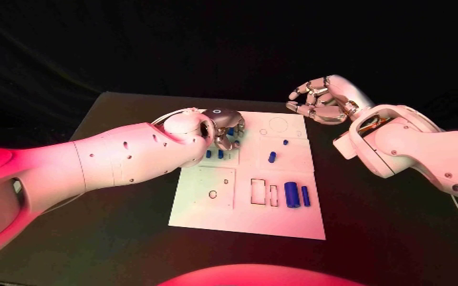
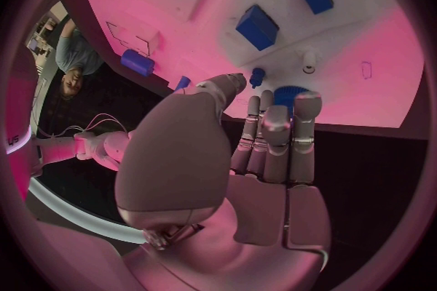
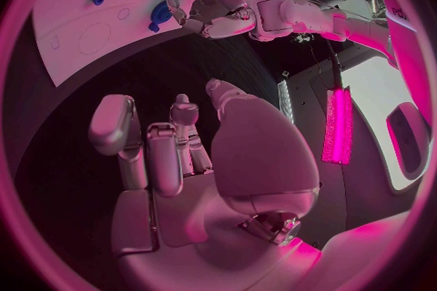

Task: Assemble the parts on the task board

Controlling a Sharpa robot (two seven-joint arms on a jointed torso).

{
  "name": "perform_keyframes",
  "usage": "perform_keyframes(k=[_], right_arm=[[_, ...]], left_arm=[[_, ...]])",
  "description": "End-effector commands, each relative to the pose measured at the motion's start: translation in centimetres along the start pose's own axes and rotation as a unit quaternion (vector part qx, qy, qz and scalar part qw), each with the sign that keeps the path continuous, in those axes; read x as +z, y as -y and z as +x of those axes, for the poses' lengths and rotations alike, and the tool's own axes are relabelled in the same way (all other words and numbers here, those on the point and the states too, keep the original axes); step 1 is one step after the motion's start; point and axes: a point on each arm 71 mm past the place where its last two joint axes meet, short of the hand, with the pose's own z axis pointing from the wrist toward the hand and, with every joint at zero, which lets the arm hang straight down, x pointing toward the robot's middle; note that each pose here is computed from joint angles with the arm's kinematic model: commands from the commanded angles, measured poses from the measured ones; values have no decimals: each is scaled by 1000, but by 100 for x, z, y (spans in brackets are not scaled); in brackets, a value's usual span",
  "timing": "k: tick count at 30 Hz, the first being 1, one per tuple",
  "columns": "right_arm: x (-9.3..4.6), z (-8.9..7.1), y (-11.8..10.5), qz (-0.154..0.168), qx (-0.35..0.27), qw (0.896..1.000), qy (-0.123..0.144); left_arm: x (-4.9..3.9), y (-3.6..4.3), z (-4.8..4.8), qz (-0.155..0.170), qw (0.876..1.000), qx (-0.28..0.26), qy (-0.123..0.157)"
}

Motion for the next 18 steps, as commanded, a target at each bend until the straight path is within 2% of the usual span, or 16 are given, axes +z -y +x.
perform_keyframes(k=[1, 18], right_arm=[[0, 8, -19, -10, -5, 1000, 0], [-1, 9, -21, -10, -6, 1000, -1]], left_arm=[[13, 23, 34, 1, 1000, 13, -23], [64, 1, 75, -11, 999, 13, -38]])
